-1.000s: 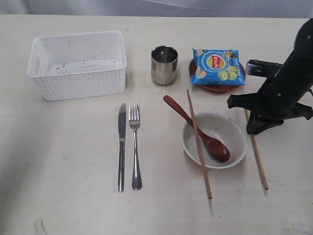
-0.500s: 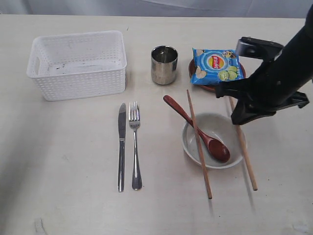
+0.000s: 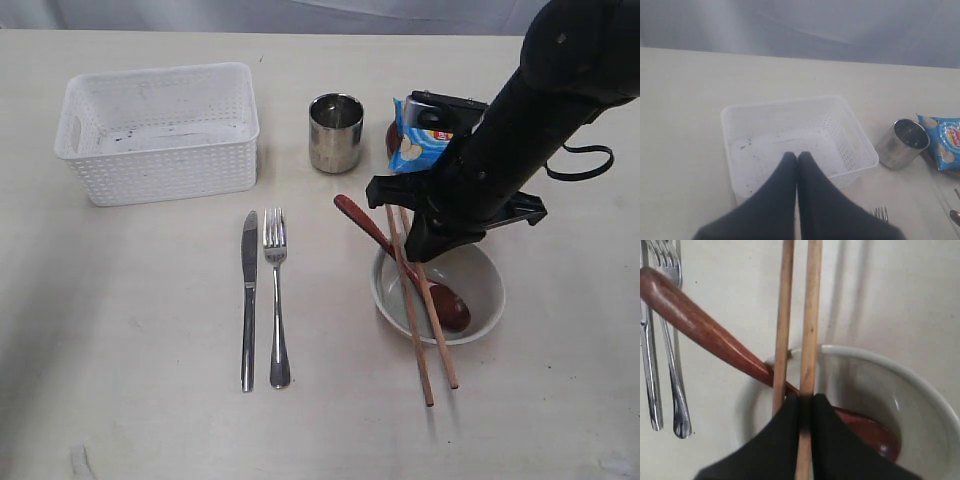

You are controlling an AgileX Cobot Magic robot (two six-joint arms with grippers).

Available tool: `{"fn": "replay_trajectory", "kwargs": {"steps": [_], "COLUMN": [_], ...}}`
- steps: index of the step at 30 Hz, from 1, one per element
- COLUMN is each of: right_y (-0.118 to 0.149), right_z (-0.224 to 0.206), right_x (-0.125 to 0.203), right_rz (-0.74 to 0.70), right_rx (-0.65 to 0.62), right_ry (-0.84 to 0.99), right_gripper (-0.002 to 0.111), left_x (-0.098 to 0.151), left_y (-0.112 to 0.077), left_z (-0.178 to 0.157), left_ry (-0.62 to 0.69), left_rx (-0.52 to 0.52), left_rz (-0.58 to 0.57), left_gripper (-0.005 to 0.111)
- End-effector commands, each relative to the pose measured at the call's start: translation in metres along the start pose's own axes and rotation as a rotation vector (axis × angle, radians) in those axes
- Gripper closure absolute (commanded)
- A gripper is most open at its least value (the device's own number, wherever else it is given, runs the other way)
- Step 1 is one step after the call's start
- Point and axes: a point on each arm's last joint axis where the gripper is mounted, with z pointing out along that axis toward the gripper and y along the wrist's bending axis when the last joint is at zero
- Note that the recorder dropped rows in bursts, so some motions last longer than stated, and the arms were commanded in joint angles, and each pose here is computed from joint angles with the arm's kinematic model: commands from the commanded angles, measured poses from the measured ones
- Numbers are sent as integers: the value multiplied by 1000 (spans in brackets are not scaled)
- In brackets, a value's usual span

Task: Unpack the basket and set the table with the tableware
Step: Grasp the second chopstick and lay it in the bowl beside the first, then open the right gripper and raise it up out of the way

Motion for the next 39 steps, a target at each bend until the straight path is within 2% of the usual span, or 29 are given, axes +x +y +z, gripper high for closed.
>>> {"fn": "replay_trajectory", "kwargs": {"steps": [1, 13, 16, 20, 22, 28, 34, 36, 39], "right_y": [0, 0, 1, 1, 1, 6, 17, 19, 22], "right_z": [-1, -1, -1, -1, -1, -20, -64, -85, -116], "right_x": [-1, 1, 2, 2, 2, -3, -2, 3, 16], "right_rz": [9, -1, -1, -1, -3, -49, -142, -174, -219], "right_rx": [3, 0, 0, 0, 1, 12, 20, 36, 55], "right_ry": [-2, 28, 31, 31, 28, -1, -96, -175, -292], "right_gripper": [109, 106, 91, 61, 57, 58, 58, 65, 84], "left_x": [2, 2, 2, 2, 2, 2, 2, 2, 2], "left_y": [-1, -1, -1, -1, -1, -1, -1, -1, -1], "left_z": [0, 0, 0, 0, 0, 0, 0, 0, 0], "left_ry": [1, 1, 1, 1, 1, 1, 1, 1, 3], "left_rx": [5, 5, 5, 5, 5, 5, 5, 5, 5], "left_rz": [8, 8, 8, 8, 8, 8, 8, 8, 12], "left_gripper": [106, 106, 106, 106, 106, 106, 106, 106, 106]}}
